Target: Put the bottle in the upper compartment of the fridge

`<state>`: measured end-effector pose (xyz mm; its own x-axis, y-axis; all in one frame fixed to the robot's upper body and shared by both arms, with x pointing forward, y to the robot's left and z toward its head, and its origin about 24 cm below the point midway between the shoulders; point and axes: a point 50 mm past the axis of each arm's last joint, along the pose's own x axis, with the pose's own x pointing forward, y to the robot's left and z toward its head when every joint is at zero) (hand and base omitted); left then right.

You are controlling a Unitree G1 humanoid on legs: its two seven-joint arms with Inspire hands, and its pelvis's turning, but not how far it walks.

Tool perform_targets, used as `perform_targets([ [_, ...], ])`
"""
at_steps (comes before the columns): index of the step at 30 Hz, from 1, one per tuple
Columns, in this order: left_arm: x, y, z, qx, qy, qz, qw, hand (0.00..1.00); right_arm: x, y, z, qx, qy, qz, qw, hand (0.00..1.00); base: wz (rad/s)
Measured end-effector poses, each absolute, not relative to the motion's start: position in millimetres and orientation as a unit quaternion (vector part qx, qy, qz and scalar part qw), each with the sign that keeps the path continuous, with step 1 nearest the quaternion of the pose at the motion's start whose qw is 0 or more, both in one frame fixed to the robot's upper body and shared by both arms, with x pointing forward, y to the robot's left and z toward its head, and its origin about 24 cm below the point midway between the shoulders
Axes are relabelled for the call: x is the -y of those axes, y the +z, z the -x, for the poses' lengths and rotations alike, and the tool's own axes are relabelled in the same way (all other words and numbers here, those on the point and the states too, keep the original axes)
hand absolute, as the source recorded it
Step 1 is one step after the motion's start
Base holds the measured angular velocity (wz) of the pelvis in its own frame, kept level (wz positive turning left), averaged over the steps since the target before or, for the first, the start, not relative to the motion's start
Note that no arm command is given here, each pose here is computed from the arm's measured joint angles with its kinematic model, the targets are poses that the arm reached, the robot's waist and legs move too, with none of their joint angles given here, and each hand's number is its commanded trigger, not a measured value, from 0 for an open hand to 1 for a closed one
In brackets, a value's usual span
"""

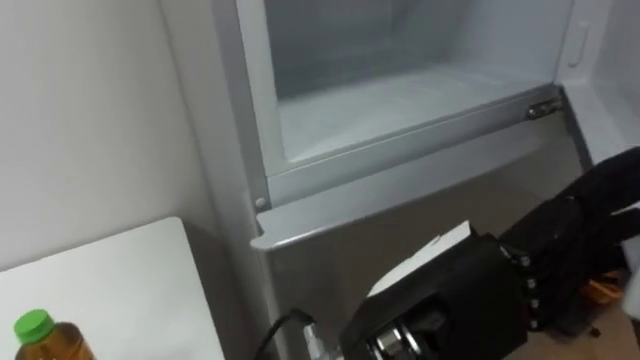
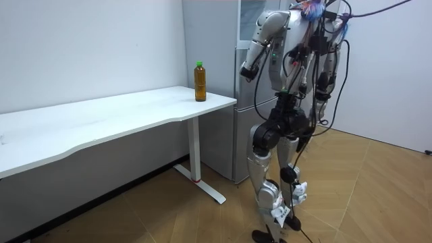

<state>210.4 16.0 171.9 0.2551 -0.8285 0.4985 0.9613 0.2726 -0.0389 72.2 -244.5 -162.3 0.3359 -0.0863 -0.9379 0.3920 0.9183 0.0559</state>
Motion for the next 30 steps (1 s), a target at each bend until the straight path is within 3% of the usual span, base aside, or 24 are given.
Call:
perform_targets([
  [15,12.3,179.3,-213.7,0.188,-0.606,0.173,0.754,0.0,239.0,-159.9,-90.0,-0.547,-0.119,-0.123,0.82,0.0,-0.21],
  [30,27.9,185.1,-219.4,0.173,-0.634,0.169,0.734,0.0,254.3,-155.6,-91.1,-0.547,-0.141,-0.137,0.814,0.0,-0.11],
])
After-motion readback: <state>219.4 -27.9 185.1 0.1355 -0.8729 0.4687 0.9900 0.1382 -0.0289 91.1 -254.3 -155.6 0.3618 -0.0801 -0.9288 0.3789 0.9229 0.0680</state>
